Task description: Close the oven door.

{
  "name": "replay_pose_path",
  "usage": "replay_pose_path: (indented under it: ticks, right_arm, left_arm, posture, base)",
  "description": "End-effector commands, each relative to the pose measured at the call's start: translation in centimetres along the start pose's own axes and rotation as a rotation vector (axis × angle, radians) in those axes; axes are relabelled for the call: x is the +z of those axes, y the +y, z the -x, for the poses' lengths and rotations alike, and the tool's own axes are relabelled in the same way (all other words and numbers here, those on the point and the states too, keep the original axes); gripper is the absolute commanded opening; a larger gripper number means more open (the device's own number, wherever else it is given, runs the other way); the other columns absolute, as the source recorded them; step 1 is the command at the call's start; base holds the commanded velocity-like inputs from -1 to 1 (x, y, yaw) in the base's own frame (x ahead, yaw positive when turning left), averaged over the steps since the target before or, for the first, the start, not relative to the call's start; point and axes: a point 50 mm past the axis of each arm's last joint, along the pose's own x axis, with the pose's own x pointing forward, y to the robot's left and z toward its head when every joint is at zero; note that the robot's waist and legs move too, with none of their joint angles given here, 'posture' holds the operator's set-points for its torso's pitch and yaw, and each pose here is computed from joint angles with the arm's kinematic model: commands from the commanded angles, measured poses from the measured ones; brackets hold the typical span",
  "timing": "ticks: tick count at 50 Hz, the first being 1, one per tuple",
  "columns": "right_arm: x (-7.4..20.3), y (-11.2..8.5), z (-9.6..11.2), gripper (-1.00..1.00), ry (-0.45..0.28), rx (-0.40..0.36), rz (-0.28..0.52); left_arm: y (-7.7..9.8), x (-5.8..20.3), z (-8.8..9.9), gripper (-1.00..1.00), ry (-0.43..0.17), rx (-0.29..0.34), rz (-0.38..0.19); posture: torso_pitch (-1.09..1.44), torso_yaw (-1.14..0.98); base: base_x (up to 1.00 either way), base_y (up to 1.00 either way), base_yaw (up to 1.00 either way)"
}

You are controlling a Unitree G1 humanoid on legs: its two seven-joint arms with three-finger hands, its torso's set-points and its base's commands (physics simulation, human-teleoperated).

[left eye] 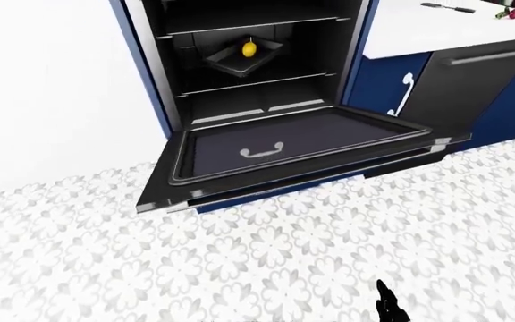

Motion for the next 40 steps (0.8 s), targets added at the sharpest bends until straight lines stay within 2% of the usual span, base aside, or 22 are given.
replay_pose_path:
  ticks: [1,29,40]
  right_arm:
    - [0.99,-0.82,-0.29,1.0,-0.052,-0.03,0.005]
    - [1.01,-1.0,-0.33,1.0,-0.044,-0.026,0.012]
    - [1.02,-0.98,-0.34,1.0,-0.045,-0.028,0.011]
  left_arm:
    - [0.15,0.3,-0.03,1.0,-0.02,-0.003,-0.009]
    - [0.03,0.14,0.04,1.0,-0.015,-0.005,-0.013]
    - [0.12,-0.04,0.05,1.0,0.005,-0.004,-0.009]
  posture:
    - [0.0,0.0]
    - [0.0,0.0]
    - [0.0,0.0]
  base:
    - [0.0,0.39,0.0]
    - [0.0,0.4,0.0]
    - [0.0,0.4,0.0]
